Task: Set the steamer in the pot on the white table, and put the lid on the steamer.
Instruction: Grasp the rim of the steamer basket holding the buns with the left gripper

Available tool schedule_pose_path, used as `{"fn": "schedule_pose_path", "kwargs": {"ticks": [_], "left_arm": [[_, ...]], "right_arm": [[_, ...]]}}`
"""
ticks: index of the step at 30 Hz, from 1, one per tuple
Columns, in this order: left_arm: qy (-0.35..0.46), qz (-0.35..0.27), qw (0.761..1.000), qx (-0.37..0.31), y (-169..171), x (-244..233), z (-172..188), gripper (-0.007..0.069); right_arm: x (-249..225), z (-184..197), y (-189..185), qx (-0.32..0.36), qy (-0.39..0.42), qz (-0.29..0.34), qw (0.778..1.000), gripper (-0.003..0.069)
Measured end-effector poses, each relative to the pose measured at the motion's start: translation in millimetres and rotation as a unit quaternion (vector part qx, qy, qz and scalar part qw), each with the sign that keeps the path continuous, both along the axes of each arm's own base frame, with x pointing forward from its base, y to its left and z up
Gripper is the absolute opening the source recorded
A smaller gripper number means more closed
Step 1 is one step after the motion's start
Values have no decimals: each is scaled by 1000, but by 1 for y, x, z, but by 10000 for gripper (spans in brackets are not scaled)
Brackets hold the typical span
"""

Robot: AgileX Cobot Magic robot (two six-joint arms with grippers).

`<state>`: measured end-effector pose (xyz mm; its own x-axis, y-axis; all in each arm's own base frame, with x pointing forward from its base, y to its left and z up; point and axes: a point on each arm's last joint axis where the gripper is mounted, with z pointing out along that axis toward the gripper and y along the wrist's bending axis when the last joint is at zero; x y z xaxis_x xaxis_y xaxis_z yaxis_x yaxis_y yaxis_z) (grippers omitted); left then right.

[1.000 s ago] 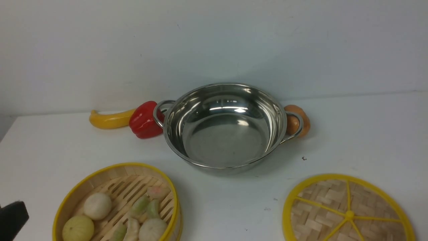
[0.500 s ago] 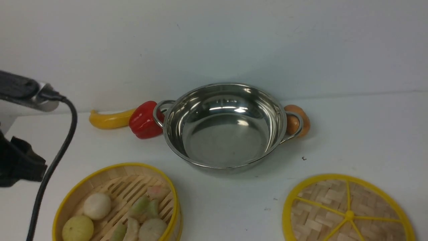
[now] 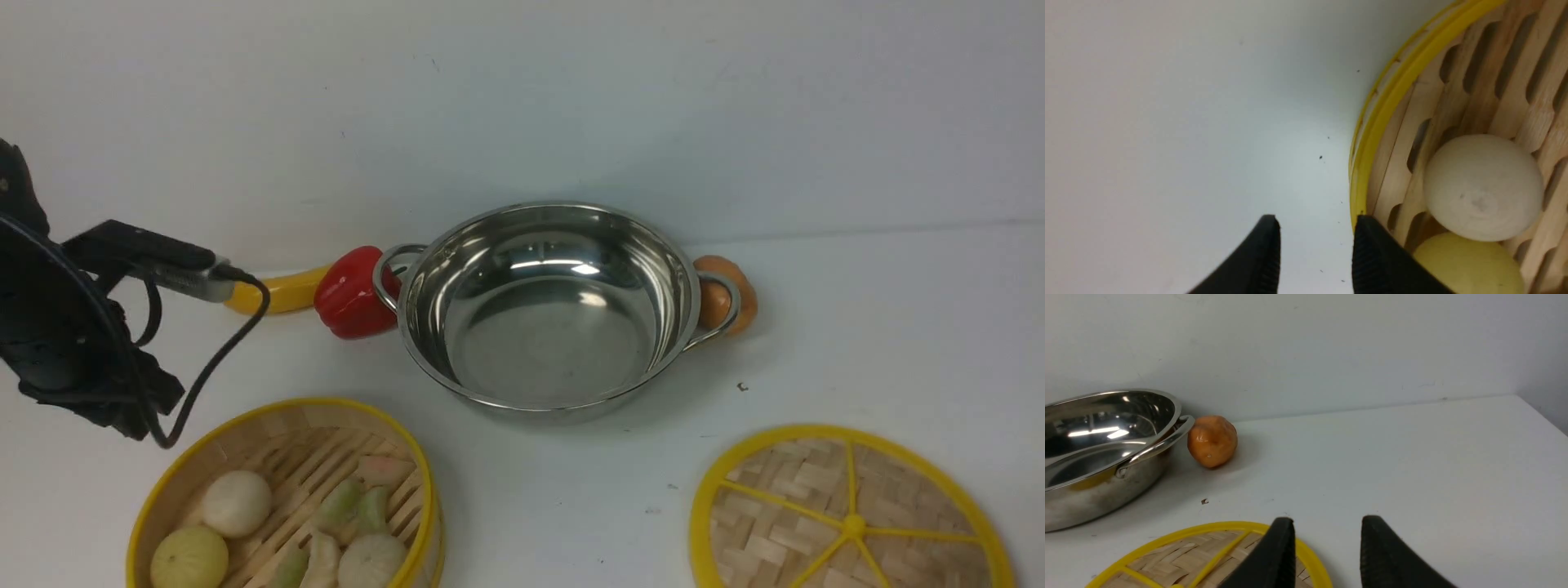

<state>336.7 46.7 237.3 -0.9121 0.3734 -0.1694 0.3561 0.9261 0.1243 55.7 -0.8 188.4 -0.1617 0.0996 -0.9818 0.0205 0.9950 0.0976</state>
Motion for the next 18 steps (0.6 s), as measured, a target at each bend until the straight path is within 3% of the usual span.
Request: {"fn": "schedule_pose_path", "kwargs": {"ticks": [5,18], "left_arm": [[22,-89,996,2,2,5,-15,241],[0,-84,992,-96,6,8,-20,241]], "right_arm": [[0,0,0,0,0,0,1000,243],[0,0,0,0,0,0,1000,243]]}}
